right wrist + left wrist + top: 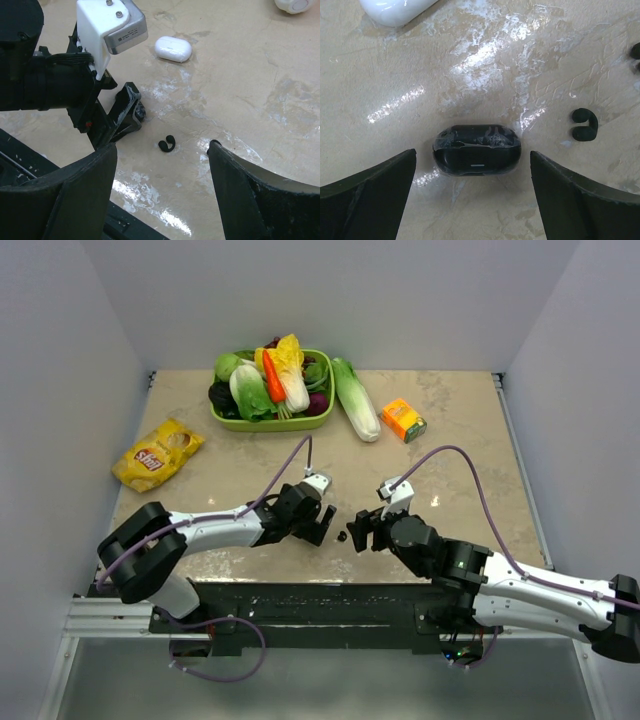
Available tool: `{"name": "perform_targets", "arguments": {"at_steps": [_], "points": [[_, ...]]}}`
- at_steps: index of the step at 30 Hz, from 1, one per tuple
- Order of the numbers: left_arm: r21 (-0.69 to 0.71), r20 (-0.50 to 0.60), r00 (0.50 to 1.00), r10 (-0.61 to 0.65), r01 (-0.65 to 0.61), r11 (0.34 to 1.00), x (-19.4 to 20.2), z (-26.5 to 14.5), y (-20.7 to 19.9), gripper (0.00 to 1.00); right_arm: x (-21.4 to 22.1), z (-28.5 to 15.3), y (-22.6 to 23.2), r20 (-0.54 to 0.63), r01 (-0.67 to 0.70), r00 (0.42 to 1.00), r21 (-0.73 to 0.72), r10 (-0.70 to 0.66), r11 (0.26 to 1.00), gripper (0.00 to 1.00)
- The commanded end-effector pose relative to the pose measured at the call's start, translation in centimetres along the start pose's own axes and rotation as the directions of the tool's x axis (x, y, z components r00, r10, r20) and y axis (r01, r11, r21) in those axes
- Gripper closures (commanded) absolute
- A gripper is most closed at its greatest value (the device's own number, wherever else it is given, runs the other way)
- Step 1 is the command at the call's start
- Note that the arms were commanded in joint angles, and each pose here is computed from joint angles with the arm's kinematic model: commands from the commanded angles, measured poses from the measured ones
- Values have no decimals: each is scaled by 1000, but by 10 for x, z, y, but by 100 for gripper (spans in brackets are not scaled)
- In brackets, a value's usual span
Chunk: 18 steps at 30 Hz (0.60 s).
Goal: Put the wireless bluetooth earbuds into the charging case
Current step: Pick up the charging case at the center of the board.
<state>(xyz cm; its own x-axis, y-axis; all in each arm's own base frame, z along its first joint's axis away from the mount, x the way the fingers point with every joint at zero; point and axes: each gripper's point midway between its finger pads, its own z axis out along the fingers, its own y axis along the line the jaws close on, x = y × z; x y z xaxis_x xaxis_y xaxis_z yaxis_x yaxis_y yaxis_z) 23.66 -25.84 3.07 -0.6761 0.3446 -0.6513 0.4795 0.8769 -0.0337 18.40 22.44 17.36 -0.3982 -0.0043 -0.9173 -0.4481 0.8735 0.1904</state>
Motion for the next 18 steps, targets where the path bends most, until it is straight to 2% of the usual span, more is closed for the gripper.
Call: {"name": "perform_targets", "arguments": {"at_steps": [1,6,14,18], "points": [[9,21,1000,-12,12,1000,-8,8,-4,2,-22,-4,6,45,-27,999,-21,28,999,23],[6,11,1000,-23,23,1000,-3,13,-5,5,-23,-6,4,47,-32,998,-15,32,999,23],[5,6,1000,-30,30,1000,0,16,-5,6,-22,-7,2,47,-32,998,-10,32,999,23],[12,0,1000,-30,30,999,1,15,-6,13,-21,-8,1,45,-34,998,-6,34,999,23]]}}
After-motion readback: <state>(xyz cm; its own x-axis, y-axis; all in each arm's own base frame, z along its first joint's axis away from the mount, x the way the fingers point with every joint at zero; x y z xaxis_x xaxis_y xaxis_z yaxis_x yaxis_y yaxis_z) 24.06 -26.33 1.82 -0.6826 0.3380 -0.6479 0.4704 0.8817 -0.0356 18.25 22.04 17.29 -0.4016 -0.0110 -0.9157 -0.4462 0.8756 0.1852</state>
